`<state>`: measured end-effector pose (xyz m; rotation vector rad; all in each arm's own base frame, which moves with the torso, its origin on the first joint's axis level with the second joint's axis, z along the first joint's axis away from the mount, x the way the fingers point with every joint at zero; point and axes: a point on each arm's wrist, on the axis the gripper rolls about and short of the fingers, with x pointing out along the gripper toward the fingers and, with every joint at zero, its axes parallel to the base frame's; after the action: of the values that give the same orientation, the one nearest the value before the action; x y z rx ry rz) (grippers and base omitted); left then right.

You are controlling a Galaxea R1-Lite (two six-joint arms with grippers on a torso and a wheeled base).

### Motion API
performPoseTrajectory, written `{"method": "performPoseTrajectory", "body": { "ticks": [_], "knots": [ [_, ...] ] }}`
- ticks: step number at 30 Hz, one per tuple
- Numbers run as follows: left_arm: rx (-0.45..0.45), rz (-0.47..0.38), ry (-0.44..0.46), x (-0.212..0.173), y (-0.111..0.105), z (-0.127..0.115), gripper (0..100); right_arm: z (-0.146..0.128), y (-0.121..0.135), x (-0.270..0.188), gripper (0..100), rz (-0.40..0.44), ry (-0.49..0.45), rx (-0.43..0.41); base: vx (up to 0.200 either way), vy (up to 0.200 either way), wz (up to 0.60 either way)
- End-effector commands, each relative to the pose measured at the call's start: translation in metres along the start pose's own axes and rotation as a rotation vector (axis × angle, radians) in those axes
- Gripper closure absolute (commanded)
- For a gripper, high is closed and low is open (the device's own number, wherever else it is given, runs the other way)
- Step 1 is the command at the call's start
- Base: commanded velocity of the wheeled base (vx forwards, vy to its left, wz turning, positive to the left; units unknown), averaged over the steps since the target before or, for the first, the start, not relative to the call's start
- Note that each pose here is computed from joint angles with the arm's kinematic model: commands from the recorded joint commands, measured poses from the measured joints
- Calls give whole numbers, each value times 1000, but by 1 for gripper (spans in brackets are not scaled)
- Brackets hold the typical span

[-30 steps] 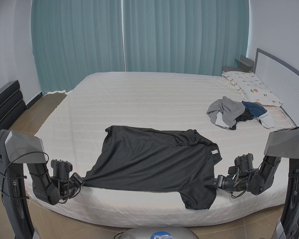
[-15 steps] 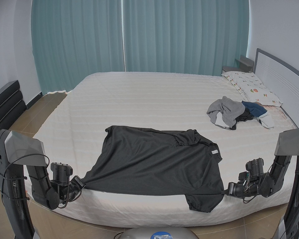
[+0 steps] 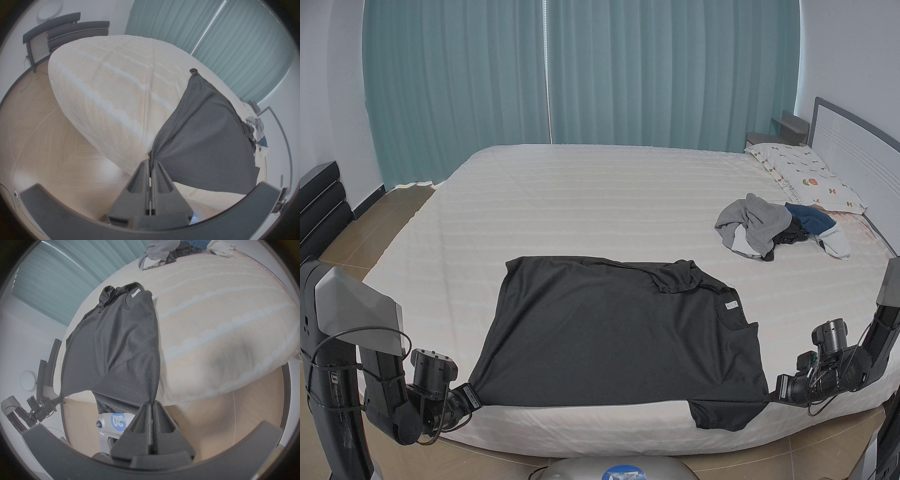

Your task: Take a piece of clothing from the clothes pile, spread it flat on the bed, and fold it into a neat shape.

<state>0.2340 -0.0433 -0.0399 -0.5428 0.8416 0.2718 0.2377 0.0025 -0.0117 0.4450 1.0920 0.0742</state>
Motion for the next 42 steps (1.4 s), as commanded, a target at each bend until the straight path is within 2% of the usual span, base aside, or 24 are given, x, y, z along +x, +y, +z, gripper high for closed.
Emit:
{"method": "performPoseTrajectory", "body": {
  "ticks": [1, 10, 11, 13, 14, 20, 23, 28, 35, 42],
  "knots": [
    [37, 26, 10, -4, -1, -9, 100, 2, 1, -9, 100, -4, -26, -1, 0, 0, 0],
    [48, 35, 3, 0, -2, -10, 100, 0, 2, -6, 100, -2, -10, 6, 0, 0, 0],
    [45, 31, -1, 0, -2, -9, 100, 1, 2, -6, 0, -1, -13, 5, 0, 0, 0],
    [42, 31, -3, -1, -2, -9, 100, 1, 1, -6, 0, 5, -13, 7, 0, 0, 0],
    [41, 31, -1, 0, -2, -9, 0, 2, 1, -5, 0, 7, -12, 7, 0, 0, 0],
    [44, 28, -3, -1, -3, -9, 0, 9, 5, -3, 0, 27, -42, 68, 0, 0, 0],
    [34, -17, -46, -9, -9, 1, 0, 13, 11, -9, 0, 84, -55, 149, 0, 0, 0],
    [-13, -54, -114, -12, -14, 19, 0, 16, 15, -18, 0, 207, -37, 220, 0, 0, 0],
    [-33, -80, -142, -19, -17, 25, 0, 26, 25, -32, 0, 294, -85, 382, 0, 0, 0],
    [-97, -105, -121, -18, -14, 28, 0, 26, 24, -28, 0, 308, -105, 404, 0, 143, 0]
  ]
}}
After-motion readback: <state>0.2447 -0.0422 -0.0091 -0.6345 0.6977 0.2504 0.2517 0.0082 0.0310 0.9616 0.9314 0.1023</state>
